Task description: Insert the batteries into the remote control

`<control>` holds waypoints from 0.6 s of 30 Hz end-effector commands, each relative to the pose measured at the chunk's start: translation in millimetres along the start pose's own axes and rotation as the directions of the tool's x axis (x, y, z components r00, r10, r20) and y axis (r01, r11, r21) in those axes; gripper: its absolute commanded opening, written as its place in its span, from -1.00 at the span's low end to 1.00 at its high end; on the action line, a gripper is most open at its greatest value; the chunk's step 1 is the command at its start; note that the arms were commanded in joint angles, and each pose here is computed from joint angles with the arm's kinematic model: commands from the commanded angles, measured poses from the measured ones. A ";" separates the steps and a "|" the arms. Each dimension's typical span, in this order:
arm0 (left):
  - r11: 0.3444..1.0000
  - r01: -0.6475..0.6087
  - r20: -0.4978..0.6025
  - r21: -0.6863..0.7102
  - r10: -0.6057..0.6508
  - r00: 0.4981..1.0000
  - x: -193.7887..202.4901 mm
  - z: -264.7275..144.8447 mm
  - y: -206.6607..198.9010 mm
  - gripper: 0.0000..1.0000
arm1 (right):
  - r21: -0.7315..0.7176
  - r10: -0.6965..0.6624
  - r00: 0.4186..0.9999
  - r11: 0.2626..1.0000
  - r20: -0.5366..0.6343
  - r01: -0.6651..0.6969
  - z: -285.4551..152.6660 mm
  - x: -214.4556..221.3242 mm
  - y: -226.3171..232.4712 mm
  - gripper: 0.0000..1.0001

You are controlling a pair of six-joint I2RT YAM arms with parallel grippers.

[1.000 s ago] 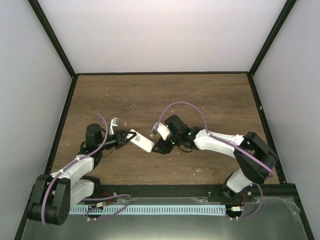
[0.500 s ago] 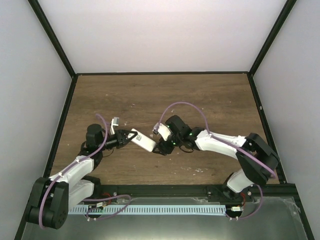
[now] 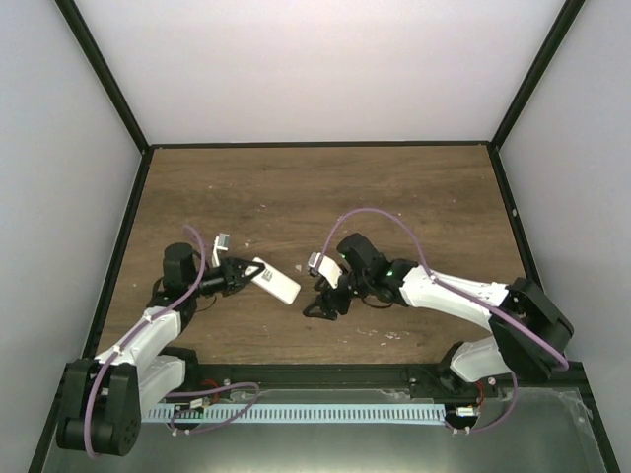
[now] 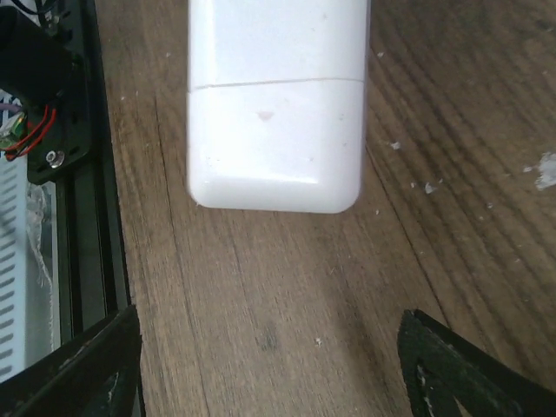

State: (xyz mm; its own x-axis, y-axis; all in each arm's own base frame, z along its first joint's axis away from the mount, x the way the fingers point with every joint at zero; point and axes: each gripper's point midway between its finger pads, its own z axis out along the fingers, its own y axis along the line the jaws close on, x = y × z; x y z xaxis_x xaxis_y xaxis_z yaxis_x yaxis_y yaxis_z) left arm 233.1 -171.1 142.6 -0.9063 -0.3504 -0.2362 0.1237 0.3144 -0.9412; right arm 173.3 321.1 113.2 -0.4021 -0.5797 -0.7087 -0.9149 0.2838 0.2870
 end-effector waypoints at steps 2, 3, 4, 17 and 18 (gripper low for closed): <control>0.991 -0.105 -0.073 0.087 0.111 0.991 6.9 -4.8 -30.3 -1.00 | -0.063 -0.003 1.000 0.998 -0.007 0.003 1.0 -11.7 7.9 0.47; 0.989 -0.117 -0.085 0.096 0.125 0.988 9.6 -5.4 -31.8 -1.00 | -0.067 0.004 1.000 0.998 0.002 -0.004 -1.0 -15.5 7.9 0.48; 0.987 -0.118 -0.098 0.104 0.129 0.987 11.9 -6.0 -33.5 -1.00 | -0.072 0.010 1.000 0.997 0.012 -0.009 -3.6 -20.3 8.3 0.48; 0.967 -0.148 -0.163 0.207 0.183 0.969 26.5 -9.1 -51.8 -1.00 | -0.315 0.053 0.996 0.949 0.071 -0.028 -26.5 -59.4 46.5 0.60; 0.965 -0.152 -0.165 0.211 0.189 0.968 27.4 -8.8 -53.0 -1.00 | -0.334 0.060 0.996 0.942 0.067 -0.034 -25.7 -60.1 48.7 0.59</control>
State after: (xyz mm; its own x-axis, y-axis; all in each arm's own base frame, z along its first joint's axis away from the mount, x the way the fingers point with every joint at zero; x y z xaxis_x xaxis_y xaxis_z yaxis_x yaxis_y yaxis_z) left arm 204.6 -184.8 171.6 -0.9363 -0.1746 -0.3048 0.2657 0.2158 -0.9396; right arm 164.0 343.2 165.8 -0.4282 -0.5226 -0.7373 -0.8938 0.1243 0.4309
